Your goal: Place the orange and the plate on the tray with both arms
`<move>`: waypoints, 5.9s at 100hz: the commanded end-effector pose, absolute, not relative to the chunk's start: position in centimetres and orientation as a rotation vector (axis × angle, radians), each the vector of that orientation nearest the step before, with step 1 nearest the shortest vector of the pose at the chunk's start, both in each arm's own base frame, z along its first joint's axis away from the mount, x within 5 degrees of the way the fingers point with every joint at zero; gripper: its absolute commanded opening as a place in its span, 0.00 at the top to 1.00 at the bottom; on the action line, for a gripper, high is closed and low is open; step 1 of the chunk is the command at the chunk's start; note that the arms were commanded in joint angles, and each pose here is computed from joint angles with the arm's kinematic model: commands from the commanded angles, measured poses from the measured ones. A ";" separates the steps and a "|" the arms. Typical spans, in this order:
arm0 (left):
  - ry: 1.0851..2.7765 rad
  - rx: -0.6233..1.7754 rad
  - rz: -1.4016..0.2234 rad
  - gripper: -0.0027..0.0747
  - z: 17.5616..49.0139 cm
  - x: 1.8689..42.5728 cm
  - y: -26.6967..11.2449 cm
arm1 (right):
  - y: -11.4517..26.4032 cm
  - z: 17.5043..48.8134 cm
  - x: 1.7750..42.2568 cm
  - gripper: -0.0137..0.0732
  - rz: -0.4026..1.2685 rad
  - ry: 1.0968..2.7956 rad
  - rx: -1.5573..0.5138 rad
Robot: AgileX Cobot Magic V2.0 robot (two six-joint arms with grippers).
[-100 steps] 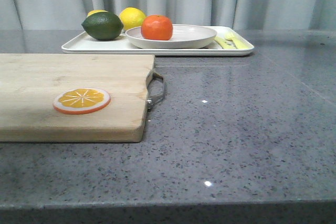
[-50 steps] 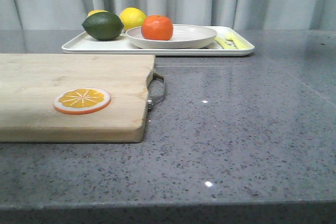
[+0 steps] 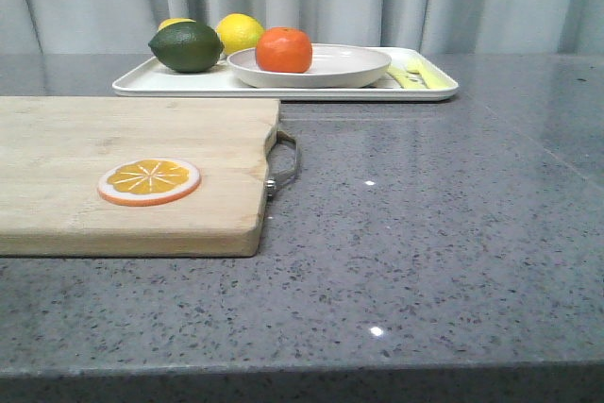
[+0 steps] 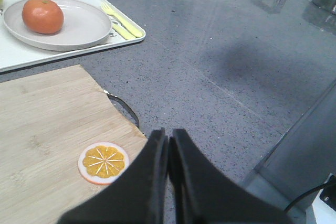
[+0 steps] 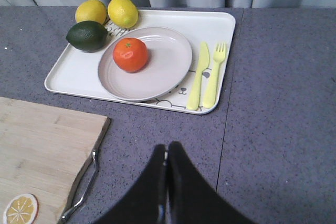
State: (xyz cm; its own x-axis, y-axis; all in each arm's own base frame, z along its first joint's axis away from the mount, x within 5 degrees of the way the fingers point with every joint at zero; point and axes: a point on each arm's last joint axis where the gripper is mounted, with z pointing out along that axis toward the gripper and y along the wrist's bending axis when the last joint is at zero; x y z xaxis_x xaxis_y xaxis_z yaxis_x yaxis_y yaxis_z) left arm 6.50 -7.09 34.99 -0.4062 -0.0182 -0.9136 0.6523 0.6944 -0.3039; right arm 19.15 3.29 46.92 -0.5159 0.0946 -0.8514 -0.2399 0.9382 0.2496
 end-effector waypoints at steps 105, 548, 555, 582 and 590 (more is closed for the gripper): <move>1.816 0.439 -0.827 0.99 32.5 5.5 -6.1 | 2.2 33.1 5.3 0.92 0.358 1.811 -0.025; 1.502 -0.010 -0.096 0.99 20.4 5.5 -0.3 | 0.0 20.4 5.5 0.92 0.092 1.494 0.089; 1.502 -0.010 -0.096 0.99 20.4 5.5 -0.3 | 0.0 20.4 5.5 0.92 0.092 1.494 0.089; 1.502 -0.010 -0.096 0.99 20.4 5.5 -0.3 | 0.0 20.4 5.5 0.92 0.092 1.494 0.089; 1.502 -0.010 -0.096 0.99 20.4 5.5 -0.3 | 0.0 20.4 5.5 0.92 0.092 1.494 0.089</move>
